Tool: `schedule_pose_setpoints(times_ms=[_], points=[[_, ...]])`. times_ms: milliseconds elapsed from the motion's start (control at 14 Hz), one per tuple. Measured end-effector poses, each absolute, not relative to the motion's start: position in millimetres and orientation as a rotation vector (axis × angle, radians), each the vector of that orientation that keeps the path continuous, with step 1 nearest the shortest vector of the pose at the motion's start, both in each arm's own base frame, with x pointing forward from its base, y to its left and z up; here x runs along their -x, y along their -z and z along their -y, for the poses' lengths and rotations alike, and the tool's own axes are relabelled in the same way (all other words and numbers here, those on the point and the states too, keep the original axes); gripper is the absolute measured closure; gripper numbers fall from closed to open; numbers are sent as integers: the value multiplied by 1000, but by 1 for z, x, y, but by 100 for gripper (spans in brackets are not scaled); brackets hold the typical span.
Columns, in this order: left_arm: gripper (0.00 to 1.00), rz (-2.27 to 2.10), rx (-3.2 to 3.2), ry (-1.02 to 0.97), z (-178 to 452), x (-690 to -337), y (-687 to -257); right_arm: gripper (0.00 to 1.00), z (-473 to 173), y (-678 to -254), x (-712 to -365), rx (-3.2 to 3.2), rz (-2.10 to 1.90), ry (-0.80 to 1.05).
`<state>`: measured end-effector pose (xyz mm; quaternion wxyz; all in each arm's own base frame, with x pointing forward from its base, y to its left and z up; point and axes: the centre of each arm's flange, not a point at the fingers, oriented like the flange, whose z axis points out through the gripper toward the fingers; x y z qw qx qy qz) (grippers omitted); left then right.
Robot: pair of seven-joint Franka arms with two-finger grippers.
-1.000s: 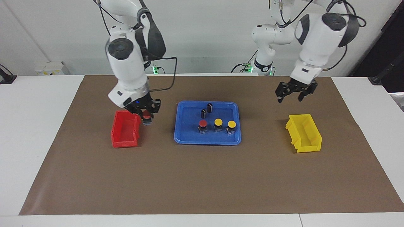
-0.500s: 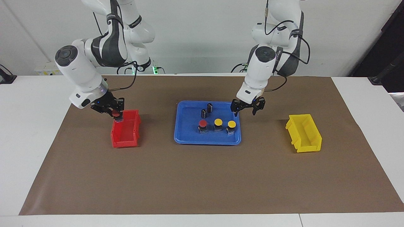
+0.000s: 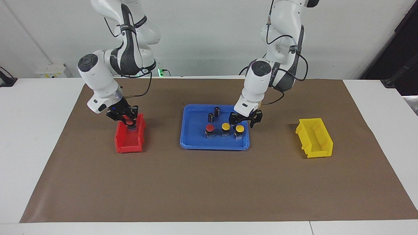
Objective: Sort red and yellow buttons by color
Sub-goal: 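Grasp the yellow button with the left gripper and lift it toward the yellow bin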
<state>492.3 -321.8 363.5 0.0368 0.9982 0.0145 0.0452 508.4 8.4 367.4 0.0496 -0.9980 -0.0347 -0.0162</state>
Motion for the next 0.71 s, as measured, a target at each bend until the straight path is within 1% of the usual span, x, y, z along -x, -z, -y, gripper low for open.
schedule_pose_setpoints(times_ms=[71, 143, 214, 357, 500, 571, 643, 714], points=[[18, -45, -3065, -138, 322, -492, -363, 59, -9, -361, -505, 3041, 111, 46], [18, -50, -3065, -137, 322, -492, -363, 59, -9, -358, -503, 3042, 112, 44], [27, -66, -3064, -137, 322, -492, -363, 59, -9, -355, -501, 3044, 111, 54], [57, -104, -3054, -150, 325, -492, -363, 59, -7, -350, -498, 3045, 122, 61], [59, -114, -3051, -152, 328, -491, -363, 59, -4, -347, -497, 3044, 159, 57], [59, -118, -3049, -154, 329, -492, -365, 56, -2, -347, -496, 3044, 164, 56], [59, -121, -3049, -154, 331, -495, -371, 54, -1, -347, -496, 3044, 163, 56], [59, -127, -3059, -136, 332, -500, -382, 46, -1, -347, -496, 3044, 163, 57]])
